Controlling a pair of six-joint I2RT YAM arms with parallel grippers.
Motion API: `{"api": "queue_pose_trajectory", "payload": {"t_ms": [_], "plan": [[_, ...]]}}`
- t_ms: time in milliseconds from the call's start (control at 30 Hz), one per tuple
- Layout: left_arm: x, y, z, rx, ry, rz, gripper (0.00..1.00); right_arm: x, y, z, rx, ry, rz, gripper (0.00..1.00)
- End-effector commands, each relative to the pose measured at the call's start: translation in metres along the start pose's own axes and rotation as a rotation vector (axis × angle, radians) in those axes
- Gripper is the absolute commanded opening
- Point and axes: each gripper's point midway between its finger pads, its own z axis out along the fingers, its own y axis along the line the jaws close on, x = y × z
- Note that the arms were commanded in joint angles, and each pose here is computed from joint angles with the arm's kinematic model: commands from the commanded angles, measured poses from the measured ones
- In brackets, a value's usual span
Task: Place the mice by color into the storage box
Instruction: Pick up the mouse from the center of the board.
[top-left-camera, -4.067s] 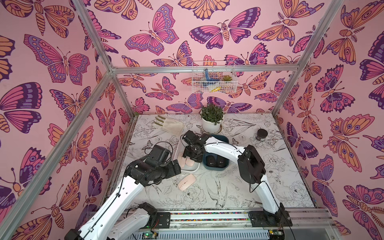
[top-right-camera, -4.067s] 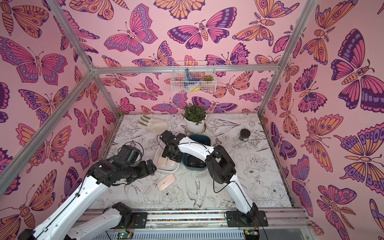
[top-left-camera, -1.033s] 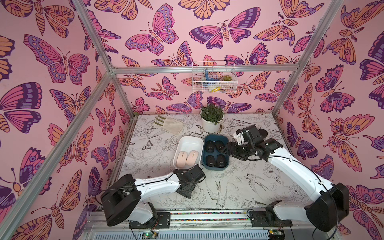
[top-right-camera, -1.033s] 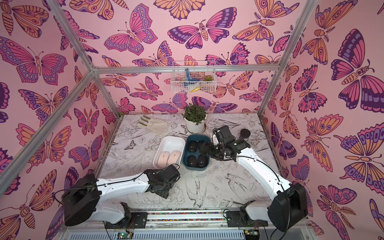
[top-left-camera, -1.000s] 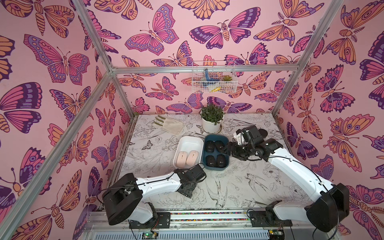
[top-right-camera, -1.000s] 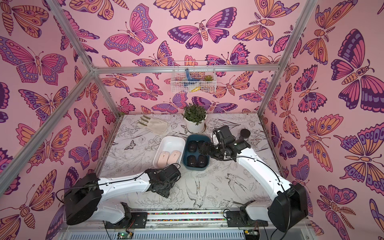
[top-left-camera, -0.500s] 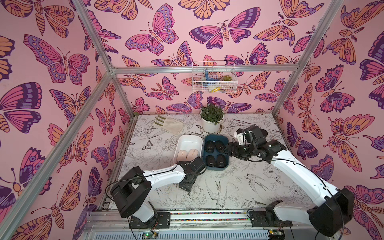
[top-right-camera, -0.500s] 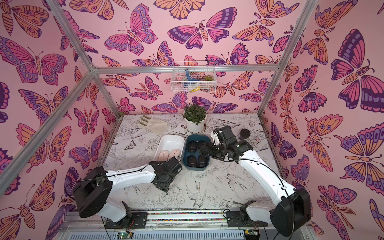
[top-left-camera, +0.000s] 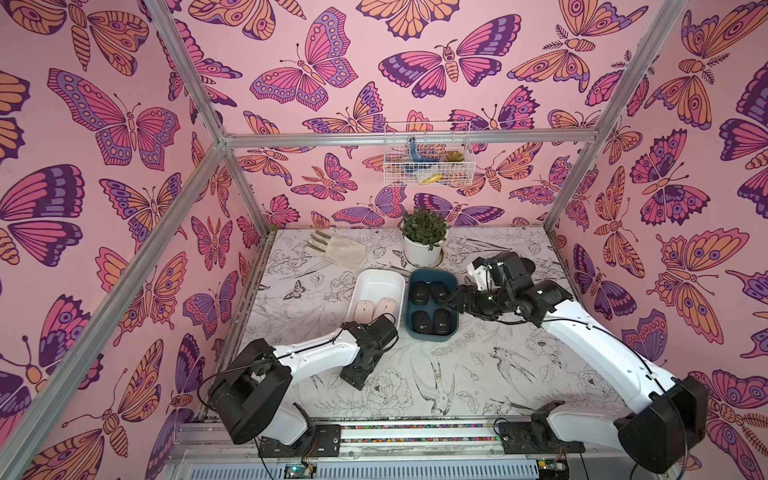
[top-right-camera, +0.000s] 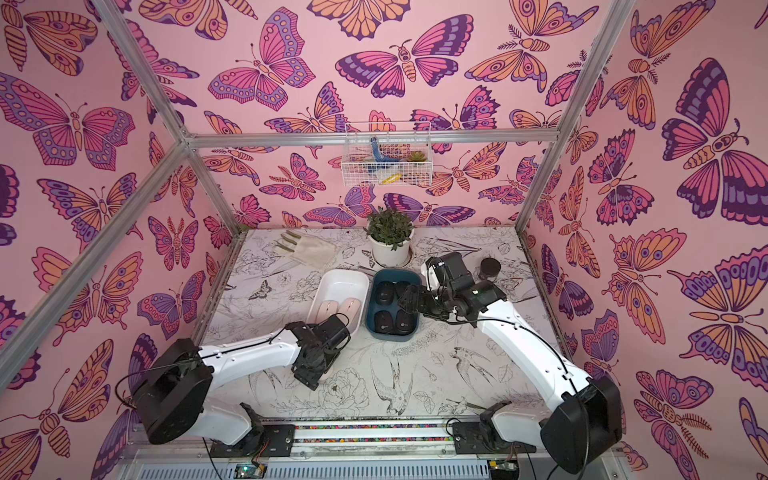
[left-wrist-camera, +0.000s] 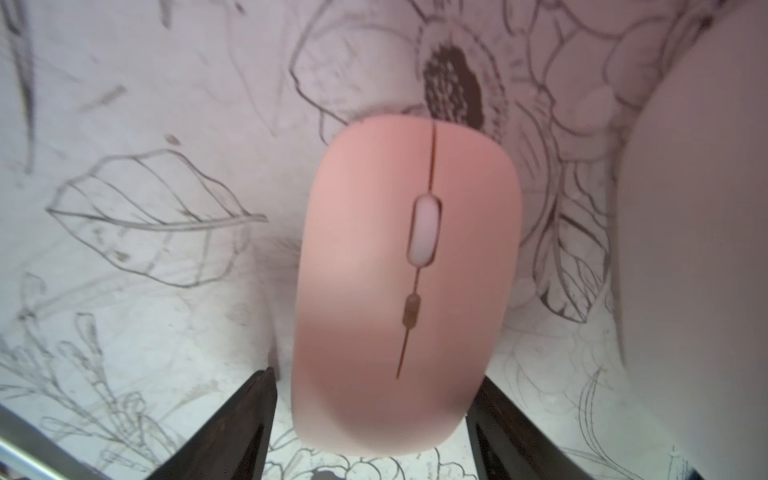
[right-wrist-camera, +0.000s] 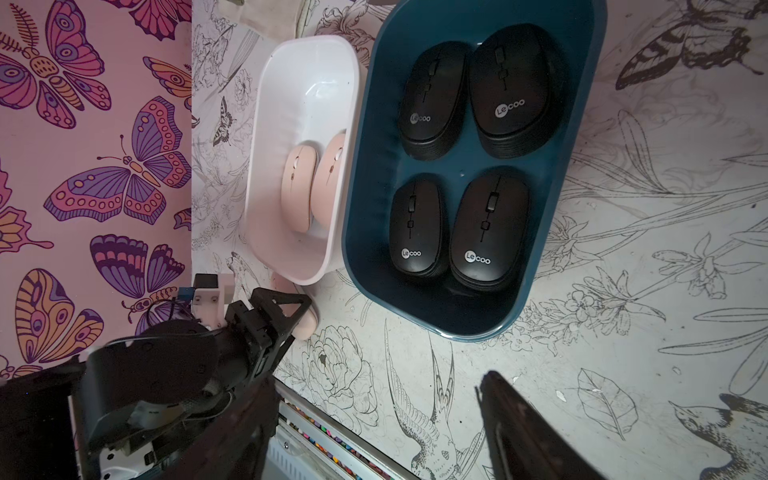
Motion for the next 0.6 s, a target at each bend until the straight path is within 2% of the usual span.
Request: {"api": "queue_pose_trajectory", "payload": {"t_ms": [0,267,367,567], "plan": [[-0.018,0.019,0.0,-0.045,-0.032,0.082,0.76,0.003,-0.001,-0.002,-0.007,-0.007,-0.013,0.8],[-0.026,0.034,0.002,-0.061,-0.014,0.196,0.71,0.006,-0.004,-0.001,-0.003,-0.005,-0.006,0.79],[-0.026,0.037,0.001,-0.056,-0.006,0.235,0.64,0.007,-0.003,-0.002,-0.004,-0.005,-0.002,0.79],[-0.033,0.041,-0.022,0.0,-0.022,0.309,0.57,0.008,-0.002,-0.004,-0.007,-0.007,0.004,0.79]]}}
